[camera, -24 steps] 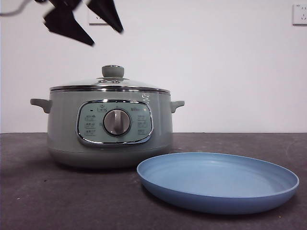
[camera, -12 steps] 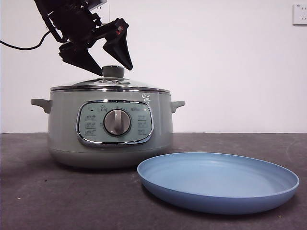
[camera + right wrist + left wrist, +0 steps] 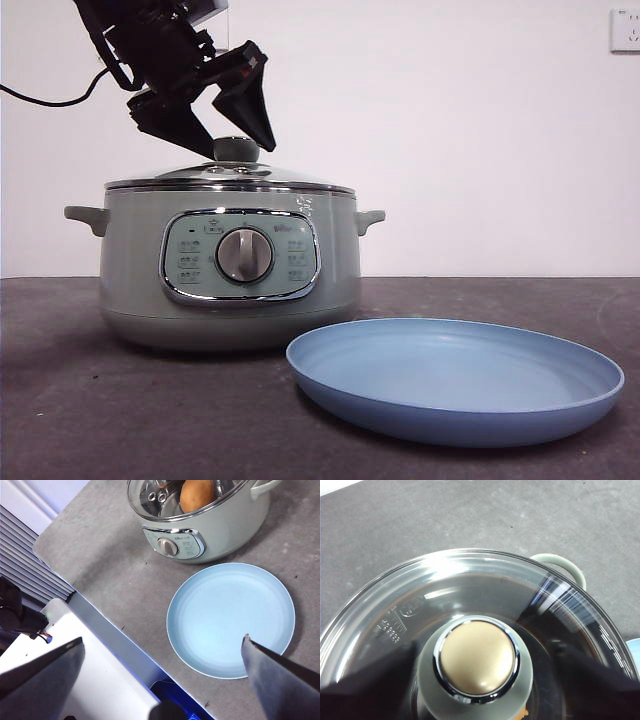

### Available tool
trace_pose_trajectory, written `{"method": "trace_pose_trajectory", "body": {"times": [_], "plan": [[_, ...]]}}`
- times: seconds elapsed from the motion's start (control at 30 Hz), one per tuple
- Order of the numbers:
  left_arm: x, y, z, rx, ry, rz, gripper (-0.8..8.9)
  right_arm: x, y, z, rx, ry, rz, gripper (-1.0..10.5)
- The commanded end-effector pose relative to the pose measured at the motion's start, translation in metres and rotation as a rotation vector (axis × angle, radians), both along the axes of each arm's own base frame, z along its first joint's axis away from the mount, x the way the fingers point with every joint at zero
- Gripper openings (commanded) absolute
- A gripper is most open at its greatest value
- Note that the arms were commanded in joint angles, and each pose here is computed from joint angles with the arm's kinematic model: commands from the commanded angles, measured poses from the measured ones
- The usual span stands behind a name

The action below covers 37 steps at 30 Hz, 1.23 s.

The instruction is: Take the potato out from the steamer,put the potato on the plate,close the lid

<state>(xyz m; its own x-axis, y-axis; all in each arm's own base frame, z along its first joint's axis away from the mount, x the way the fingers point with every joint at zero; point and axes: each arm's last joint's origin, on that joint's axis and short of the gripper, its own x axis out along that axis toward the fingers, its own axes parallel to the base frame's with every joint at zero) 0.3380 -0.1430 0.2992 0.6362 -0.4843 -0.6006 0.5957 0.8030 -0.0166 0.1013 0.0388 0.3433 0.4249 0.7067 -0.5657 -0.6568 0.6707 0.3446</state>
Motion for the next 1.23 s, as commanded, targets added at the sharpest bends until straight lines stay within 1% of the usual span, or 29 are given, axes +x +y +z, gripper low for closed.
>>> {"method": "trace_pose_trajectory", "body": {"times": [0.03, 0.17, 0.2, 0.23, 0.47, 0.67, 0.77, 0.9, 0.97, 1.03, 1.23], "plan": [[0.002, -0.002, -0.004, 0.011, 0.002, -0.012, 2.04, 0.0, 0.0, 0.001, -0.001, -0.009, 0.001, 6.9], [0.002, -0.002, -0.004, 0.011, 0.003, -0.012, 0.65, 0.0, 0.0, 0.001, -0.001, -0.009, 0.001, 6.9], [0.002, -0.002, -0.004, 0.011, 0.003, -0.012, 0.14, 0.0, 0.0, 0.001, -0.001, -0.009, 0.001, 6.9], [0.002, -0.002, -0.004, 0.01, 0.001, -0.012, -0.12, 0.0, 0.0, 0.001, -0.001, -0.009, 0.001, 6.9], [0.001, -0.001, 0.004, -0.008, -0.036, -0.007, -0.09, 0.0, 0.0, 0.001, -0.001, -0.01, 0.001, 6.9], [-0.015, 0.006, 0.04, -0.06, -0.115, 0.007, -0.08, 0.007, 0.002, 0.004, 0.03, -0.03, -0.024, 6.9], [-0.032, 0.015, 0.066, -0.077, -0.162, 0.017, -0.08, 0.017, 0.004, 0.002, 0.03, -0.019, -0.026, 6.9], [-0.07, 0.041, 0.1, -0.106, -0.2, 0.065, -0.08, 0.043, 0.012, 0.003, 0.076, -0.033, -0.042, 6.9], [-0.093, 0.058, 0.114, -0.106, -0.218, 0.102, -0.09, 0.06, 0.022, 0.003, 0.111, -0.041, -0.03, 6.9], [-0.117, 0.075, 0.126, -0.093, -0.235, 0.158, -0.09, 0.079, 0.037, 0.002, 0.126, -0.033, 0.0, 6.9], [-0.166, 0.101, 0.139, -0.061, -0.225, 0.249, -0.08, 0.121, 0.081, 0.0, 0.058, -0.012, 0.045, 6.9]]}}
